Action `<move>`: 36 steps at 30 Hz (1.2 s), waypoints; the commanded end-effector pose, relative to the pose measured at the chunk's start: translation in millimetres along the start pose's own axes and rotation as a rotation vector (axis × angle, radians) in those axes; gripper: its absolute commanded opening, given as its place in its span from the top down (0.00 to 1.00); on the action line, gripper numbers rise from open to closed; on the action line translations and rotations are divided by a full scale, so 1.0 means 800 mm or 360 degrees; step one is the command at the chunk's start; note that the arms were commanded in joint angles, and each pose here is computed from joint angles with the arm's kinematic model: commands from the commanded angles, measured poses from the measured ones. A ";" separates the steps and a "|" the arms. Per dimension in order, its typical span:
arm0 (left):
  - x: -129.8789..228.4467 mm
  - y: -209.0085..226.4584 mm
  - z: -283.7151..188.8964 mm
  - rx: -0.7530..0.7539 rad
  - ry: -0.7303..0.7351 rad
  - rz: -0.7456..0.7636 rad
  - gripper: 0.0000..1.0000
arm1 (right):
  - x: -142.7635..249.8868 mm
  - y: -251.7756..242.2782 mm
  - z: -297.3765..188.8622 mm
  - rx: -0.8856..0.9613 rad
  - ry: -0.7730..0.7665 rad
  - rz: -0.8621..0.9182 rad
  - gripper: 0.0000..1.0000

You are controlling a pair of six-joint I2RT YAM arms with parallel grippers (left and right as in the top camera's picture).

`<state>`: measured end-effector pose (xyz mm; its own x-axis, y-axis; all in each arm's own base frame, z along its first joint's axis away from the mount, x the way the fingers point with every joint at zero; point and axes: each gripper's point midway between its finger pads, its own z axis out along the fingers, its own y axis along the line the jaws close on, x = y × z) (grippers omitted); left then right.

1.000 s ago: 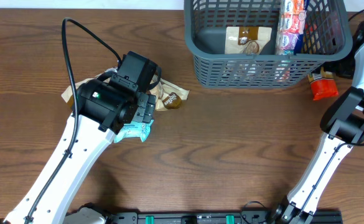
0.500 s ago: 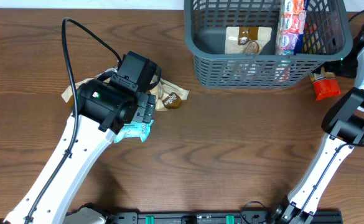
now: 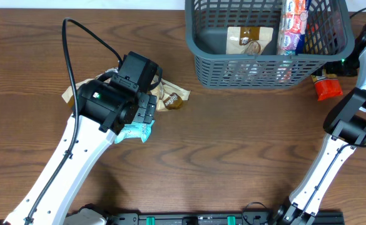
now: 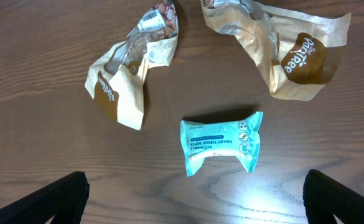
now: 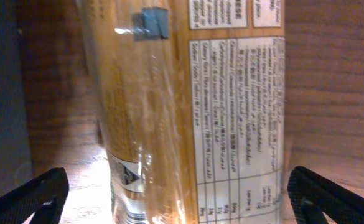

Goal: Pack container
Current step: 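Lift the spaghetti package upright with the right gripper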

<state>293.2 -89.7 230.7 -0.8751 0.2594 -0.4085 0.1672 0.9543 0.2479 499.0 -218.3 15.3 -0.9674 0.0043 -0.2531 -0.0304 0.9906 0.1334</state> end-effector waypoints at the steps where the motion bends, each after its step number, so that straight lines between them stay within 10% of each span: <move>1: 0.001 0.001 0.004 -0.0012 0.0019 -0.0018 0.01 | 0.013 -0.008 0.009 0.0036 0.0066 -0.0018 0.01; 12: 0.001 0.001 0.004 -0.0011 0.0019 -0.0018 0.01 | 0.043 -0.004 0.044 -0.0008 0.0163 0.0020 0.06; 18: 0.001 0.001 0.004 -0.0011 0.0019 -0.0018 0.01 | 0.042 -0.008 0.050 0.0021 0.0146 0.0154 0.98; 28: 0.001 0.001 0.004 -0.0011 0.0019 -0.0018 0.01 | 0.013 -0.028 0.017 0.0094 -0.0006 0.0434 0.99; 36: 0.001 0.001 0.004 -0.0011 0.0019 -0.0018 0.02 | -0.032 -0.072 -0.158 0.0264 -0.0405 0.0615 0.99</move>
<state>293.1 -89.7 230.5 -0.8755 0.2597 -0.4075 0.1675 0.9541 0.2482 487.0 -253.6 44.2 -0.9122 0.3285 -0.2451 0.3031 0.9432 0.1361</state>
